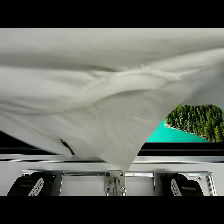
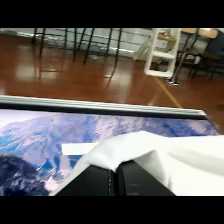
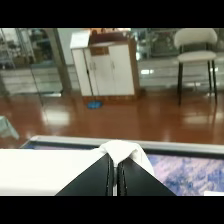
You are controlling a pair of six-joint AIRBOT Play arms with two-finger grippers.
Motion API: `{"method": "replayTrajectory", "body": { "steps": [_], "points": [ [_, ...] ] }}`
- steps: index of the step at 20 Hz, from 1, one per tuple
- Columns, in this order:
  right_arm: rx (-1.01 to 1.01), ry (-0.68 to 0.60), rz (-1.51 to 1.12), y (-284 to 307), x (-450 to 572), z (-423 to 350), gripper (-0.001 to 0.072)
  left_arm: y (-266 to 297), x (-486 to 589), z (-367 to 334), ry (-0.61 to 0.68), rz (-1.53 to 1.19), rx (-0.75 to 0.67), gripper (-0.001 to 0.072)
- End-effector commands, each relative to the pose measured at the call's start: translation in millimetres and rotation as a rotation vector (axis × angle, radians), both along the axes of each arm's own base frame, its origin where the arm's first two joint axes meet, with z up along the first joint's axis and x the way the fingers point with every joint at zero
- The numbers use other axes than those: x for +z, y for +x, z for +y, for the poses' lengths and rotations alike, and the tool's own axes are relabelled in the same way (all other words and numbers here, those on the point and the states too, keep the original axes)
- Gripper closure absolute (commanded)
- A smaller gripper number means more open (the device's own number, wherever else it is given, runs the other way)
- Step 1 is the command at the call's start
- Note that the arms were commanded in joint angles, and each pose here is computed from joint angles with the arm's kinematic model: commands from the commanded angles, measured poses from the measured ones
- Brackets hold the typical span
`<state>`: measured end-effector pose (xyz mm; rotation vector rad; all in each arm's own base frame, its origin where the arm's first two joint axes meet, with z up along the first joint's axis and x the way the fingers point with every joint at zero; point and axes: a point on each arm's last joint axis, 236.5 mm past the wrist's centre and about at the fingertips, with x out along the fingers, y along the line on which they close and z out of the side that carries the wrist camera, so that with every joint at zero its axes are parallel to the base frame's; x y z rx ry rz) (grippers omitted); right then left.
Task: Fold the shirts.
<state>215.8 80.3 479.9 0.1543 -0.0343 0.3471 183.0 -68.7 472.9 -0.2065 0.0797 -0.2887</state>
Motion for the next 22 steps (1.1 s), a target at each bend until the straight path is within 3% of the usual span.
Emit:
{"method": "replayTrajectory", "body": {
  "steps": [1, 5, 7, 9, 13, 18, 22],
  "points": [
    [0.019, -0.032, 0.168, 27, -40, 0, 0.0651, 21, -37, 17, 0.042, 0.109, 0.068, 0.0671],
    [0.060, -0.074, 0.509, 84, -127, -4, 0.0651, 73, -113, 14, 0.018, 0.275, 0.059, 0.0670],
    [0.086, -0.073, 0.672, 114, -172, -7, 0.0651, 109, -120, 4, -0.073, 0.233, 0.030, 0.0670],
    [0.093, -0.054, 0.768, 146, -206, -10, 0.0651, 144, -118, -1, -0.160, 0.194, 0.013, 0.0670],
    [0.093, 0.001, 0.888, 202, -264, -16, 0.0651, 209, -175, -7, -0.190, 0.342, 0.006, 0.0670],
    [0.104, 0.189, 0.722, 272, -255, -7, 0.0651, 234, -283, -18, -0.086, 0.661, -0.055, 0.0670],
    [0.098, 0.232, 0.424, 283, -169, -11, 0.0651, 218, -232, -21, 0.049, 0.505, -0.112, 0.0671]
  ]
}}
